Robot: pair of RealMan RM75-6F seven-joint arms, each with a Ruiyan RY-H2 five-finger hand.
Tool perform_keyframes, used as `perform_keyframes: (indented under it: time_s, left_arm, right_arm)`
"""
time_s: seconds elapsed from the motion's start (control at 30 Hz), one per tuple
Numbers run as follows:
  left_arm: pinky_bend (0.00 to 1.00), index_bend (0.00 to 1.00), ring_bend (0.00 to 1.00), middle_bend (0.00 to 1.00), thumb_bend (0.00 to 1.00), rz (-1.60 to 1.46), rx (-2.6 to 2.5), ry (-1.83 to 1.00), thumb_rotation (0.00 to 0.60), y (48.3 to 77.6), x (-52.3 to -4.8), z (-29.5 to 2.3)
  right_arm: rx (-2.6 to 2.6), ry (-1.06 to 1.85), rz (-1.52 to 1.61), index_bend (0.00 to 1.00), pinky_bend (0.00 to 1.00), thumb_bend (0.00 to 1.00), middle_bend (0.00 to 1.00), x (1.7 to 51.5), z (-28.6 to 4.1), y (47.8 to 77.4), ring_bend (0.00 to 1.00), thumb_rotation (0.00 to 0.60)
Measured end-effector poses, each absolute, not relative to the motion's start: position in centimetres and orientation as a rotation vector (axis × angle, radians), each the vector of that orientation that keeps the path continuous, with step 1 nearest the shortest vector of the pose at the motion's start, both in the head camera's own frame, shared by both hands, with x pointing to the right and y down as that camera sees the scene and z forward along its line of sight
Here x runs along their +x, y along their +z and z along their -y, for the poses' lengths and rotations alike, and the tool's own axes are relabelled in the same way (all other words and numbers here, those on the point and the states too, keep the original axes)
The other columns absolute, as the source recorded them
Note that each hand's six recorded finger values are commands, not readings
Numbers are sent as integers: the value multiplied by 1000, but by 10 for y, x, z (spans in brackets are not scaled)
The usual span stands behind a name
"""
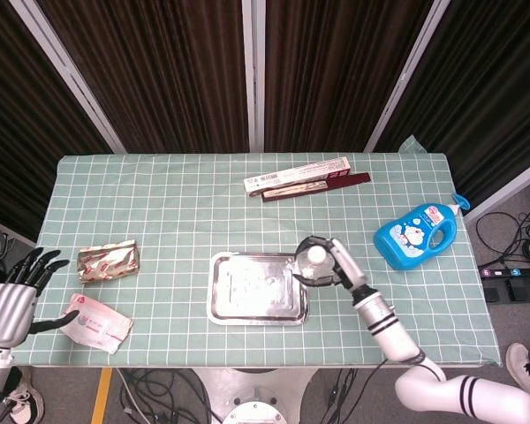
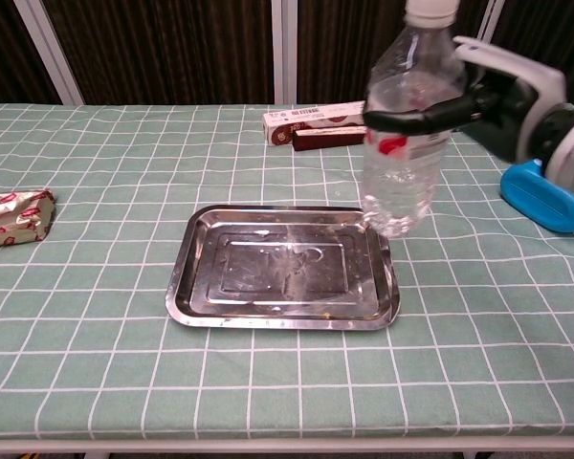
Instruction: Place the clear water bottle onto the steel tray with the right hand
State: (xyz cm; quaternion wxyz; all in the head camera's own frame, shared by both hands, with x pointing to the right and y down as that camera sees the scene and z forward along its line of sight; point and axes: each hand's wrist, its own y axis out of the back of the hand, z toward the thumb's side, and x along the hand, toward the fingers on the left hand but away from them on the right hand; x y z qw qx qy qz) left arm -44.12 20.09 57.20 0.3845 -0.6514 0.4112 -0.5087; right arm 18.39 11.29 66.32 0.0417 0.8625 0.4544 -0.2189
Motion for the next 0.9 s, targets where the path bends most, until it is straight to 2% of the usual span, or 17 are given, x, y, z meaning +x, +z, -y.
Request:
perform_keyframes:
  time_s: [0.13, 0.3, 0.4, 0.53, 0.67, 0.9]
  left_arm:
    - [185, 263, 97, 229, 87, -1057, -1675, -1288, 492, 573, -439, -201]
    - [185, 262, 98, 229, 87, -1049, -1704, -1282, 492, 578, -435, -200]
    - [185, 262, 98, 229, 87, -1038, -1700, -1277, 494, 579, -434, -200]
    - [185, 262, 98, 229, 86, -1046, -1681, -1289, 492, 575, -439, -201]
    - [185, 262, 98, 229, 87, -1053, -1665, -1303, 493, 571, -445, -202]
    - [185, 262, 98, 229, 87, -1056, -1661, -1305, 493, 570, -449, -201]
  right_arm:
    - [2633, -651, -1395, 664, 431, 202, 543, 178, -115, 664, 370, 600]
    - [2620, -736, -1549, 664, 431, 201, 544, 241, -98, 646, 370, 600]
    - [2621, -769, -1573, 664, 431, 202, 544, 260, -95, 640, 370, 600]
    - [2622, -730, -1502, 664, 431, 198, 544, 240, -104, 651, 370, 600]
    - [2634, -661, -1385, 664, 431, 177, 544, 196, -112, 667, 370, 600]
    - [2665, -621, -1278, 664, 431, 164, 544, 151, -112, 688, 369, 600]
